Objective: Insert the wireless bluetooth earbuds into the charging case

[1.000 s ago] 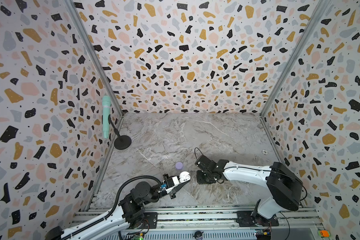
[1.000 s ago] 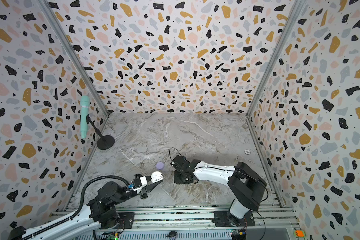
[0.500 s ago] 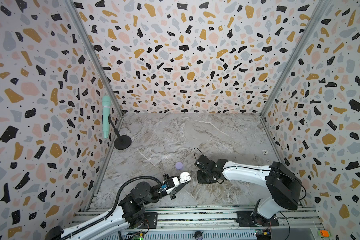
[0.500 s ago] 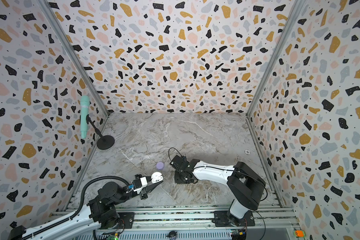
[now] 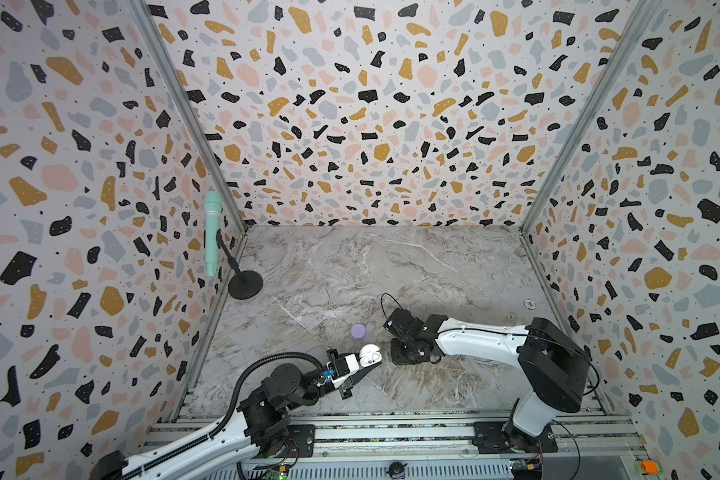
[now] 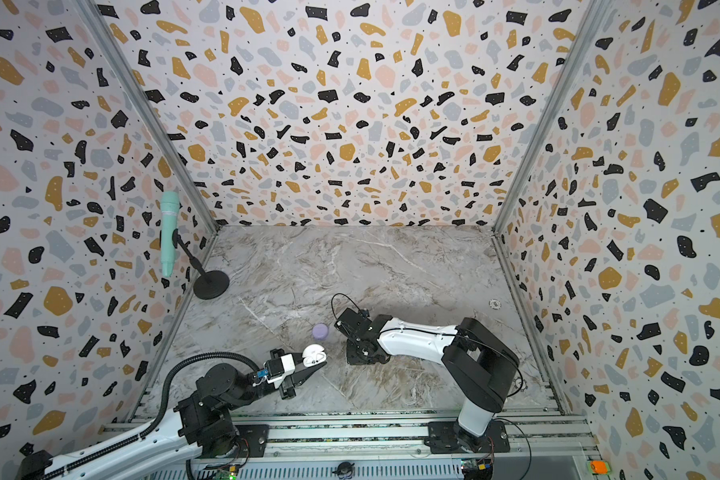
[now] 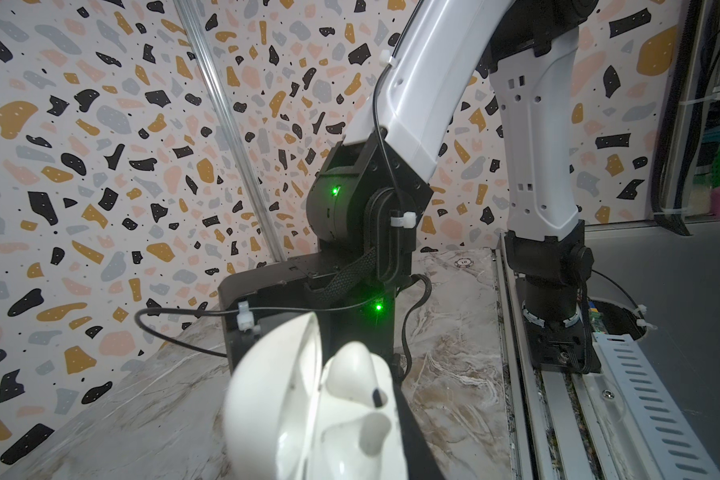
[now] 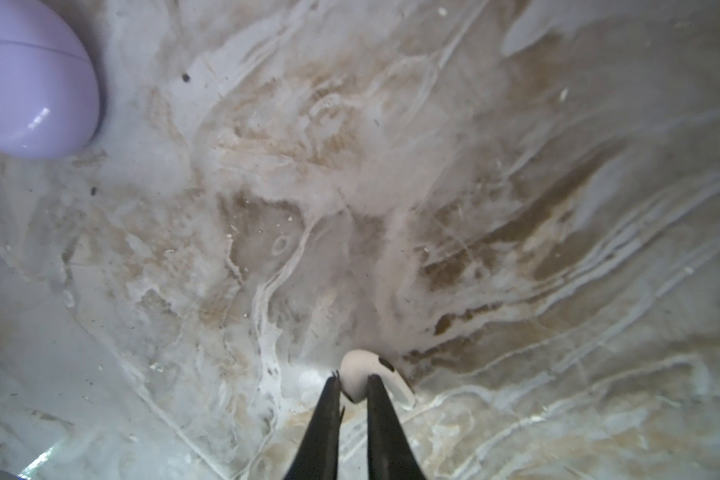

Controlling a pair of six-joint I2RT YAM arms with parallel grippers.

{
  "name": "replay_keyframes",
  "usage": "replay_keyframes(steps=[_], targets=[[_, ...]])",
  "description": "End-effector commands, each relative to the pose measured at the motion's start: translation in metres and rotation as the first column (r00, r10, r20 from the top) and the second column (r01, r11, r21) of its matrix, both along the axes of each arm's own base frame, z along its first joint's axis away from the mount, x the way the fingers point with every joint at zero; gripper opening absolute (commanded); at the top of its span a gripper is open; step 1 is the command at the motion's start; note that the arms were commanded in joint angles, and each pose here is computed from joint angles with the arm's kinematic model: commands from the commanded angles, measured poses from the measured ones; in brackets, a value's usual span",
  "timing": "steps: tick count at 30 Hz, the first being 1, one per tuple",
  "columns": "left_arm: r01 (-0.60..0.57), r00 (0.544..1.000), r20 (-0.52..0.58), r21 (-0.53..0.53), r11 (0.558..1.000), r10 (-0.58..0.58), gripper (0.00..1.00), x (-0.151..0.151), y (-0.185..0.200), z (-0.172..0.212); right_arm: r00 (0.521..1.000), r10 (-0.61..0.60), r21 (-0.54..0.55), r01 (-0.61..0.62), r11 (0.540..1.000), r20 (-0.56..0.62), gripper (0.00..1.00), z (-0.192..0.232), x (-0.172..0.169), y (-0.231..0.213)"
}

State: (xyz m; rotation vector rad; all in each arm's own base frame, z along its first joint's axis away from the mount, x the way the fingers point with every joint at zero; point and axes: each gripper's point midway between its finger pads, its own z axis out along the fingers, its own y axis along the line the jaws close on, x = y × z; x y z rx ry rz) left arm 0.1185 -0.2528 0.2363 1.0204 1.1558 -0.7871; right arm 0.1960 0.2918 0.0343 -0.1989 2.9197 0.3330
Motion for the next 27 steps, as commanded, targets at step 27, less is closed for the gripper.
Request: replay_keyframes(steps=[27], targets=[[0.005, 1.000, 0.031, -0.034, 0.999, -0.003, 0.00, -0.003, 0.001, 0.010, 0.996, 0.066, -0.180, -0.054, 0.982, 0.058, 0.05, -0.001, -0.003, 0.011]])
